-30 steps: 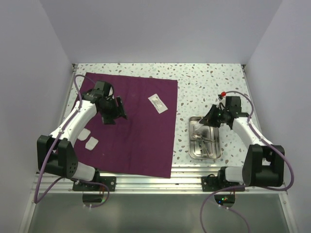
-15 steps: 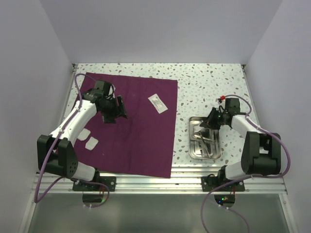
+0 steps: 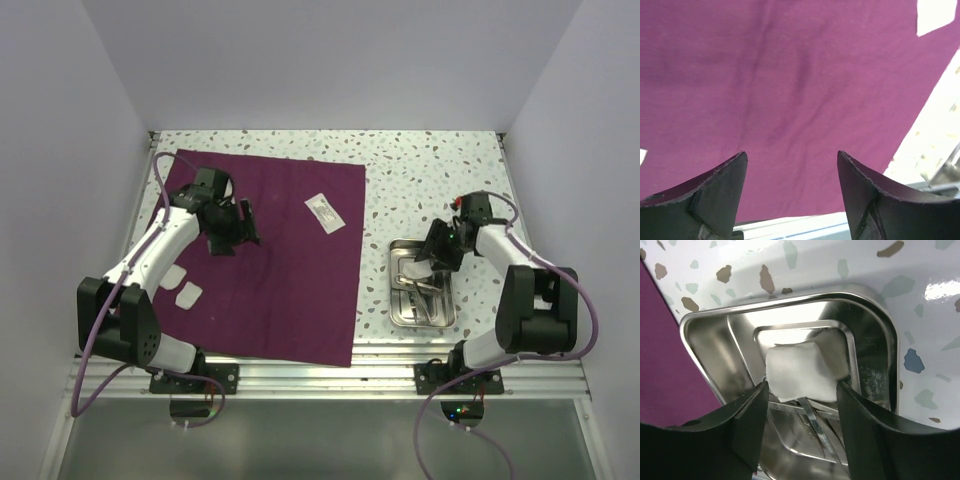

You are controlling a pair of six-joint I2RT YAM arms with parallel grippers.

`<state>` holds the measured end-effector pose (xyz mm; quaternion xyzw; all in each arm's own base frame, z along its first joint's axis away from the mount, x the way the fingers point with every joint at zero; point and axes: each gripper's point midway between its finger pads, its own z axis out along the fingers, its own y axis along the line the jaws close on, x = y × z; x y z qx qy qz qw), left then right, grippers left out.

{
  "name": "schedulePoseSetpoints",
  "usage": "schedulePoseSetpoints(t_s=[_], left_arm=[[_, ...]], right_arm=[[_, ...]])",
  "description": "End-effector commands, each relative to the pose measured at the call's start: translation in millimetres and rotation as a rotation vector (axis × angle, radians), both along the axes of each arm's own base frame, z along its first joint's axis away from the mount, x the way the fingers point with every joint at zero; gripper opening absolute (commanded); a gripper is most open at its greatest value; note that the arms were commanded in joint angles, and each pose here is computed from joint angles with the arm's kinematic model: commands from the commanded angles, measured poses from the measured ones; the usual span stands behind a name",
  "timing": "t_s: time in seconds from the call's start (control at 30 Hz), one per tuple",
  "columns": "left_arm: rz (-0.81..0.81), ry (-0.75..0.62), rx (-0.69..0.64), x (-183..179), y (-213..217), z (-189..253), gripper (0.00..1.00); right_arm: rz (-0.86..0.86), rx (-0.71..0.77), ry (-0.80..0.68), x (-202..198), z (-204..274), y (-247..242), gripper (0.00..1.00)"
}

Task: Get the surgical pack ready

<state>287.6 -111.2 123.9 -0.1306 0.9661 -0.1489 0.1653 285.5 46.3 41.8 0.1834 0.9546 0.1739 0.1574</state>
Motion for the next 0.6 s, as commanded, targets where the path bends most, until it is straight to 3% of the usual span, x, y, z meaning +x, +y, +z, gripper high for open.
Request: schedulePoseSetpoints(t_s=[0.0, 0.2, 0.33, 0.57], left_arm=[[0.075, -0.023, 0.082, 0.3, 20.2, 6.2, 0.78], [0.295, 0.123, 0.411, -22.3, 82.7, -4.3, 0.81], [0.384, 0.230, 0.589, -38.5, 113.0, -11.9, 0.80], [0.526, 0.384, 0.635, -68.1, 149.3, -44.8, 0.70]], right_arm=[[0.019, -0.100, -0.025, 10.8, 35.2, -4.1, 0.63], [0.082, -0.256, -0.051, 13.2, 86.5, 9.5, 0.82], [0.221, -0.229, -0.107, 9.1, 107.2, 52.5, 0.83], [0.373, -0.113, -0.148, -6.7, 108.6, 103.8, 0.83]])
